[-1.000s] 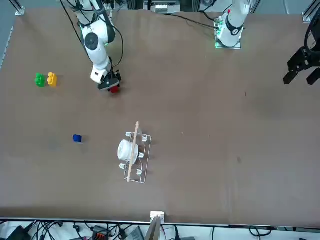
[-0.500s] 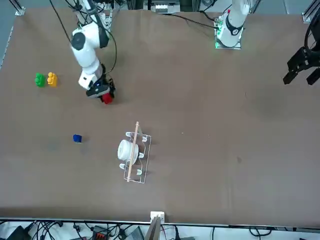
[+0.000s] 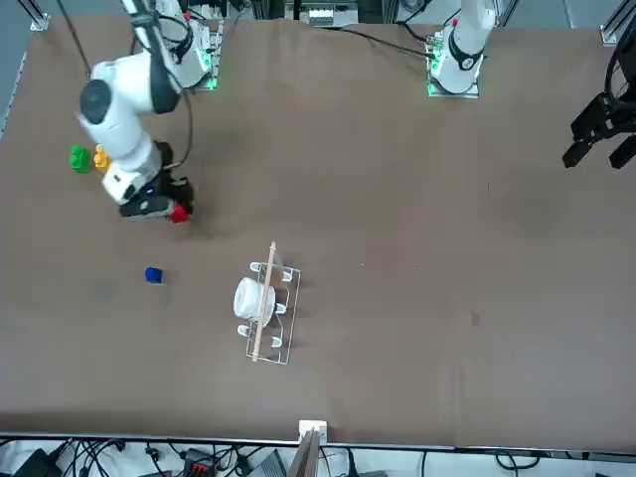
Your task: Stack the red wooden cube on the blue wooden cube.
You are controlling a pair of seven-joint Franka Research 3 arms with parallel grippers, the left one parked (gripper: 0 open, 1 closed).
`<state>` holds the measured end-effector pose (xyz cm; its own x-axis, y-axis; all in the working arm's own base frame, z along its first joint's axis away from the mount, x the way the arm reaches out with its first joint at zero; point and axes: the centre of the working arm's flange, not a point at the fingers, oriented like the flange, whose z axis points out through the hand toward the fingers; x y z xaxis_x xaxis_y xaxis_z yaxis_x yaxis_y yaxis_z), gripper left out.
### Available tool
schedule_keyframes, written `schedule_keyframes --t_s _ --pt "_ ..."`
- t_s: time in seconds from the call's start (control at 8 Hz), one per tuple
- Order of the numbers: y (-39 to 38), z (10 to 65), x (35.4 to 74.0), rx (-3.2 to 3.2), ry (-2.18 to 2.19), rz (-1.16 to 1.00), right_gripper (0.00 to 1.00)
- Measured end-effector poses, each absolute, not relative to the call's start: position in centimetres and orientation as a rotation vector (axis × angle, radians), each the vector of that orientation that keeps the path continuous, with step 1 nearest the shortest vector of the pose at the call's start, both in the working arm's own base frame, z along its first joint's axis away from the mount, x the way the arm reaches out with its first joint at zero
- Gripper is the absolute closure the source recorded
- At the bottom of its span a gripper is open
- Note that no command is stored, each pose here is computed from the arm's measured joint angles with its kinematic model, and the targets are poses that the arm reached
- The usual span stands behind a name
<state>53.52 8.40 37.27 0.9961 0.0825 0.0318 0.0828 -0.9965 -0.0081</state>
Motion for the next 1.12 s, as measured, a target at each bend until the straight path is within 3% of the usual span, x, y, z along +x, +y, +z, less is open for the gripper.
schedule_keyframes --t_s 0.25,0.75,1.12 --pt "5.3 39.2 57.4 -3.145 -0.042 -0.009 0.3" --pt "1.4 34.9 63.0 -3.176 -0.041 0.033 0.3" --pt "-0.4 31.6 65.0 -3.188 -0.067 0.036 0.3"
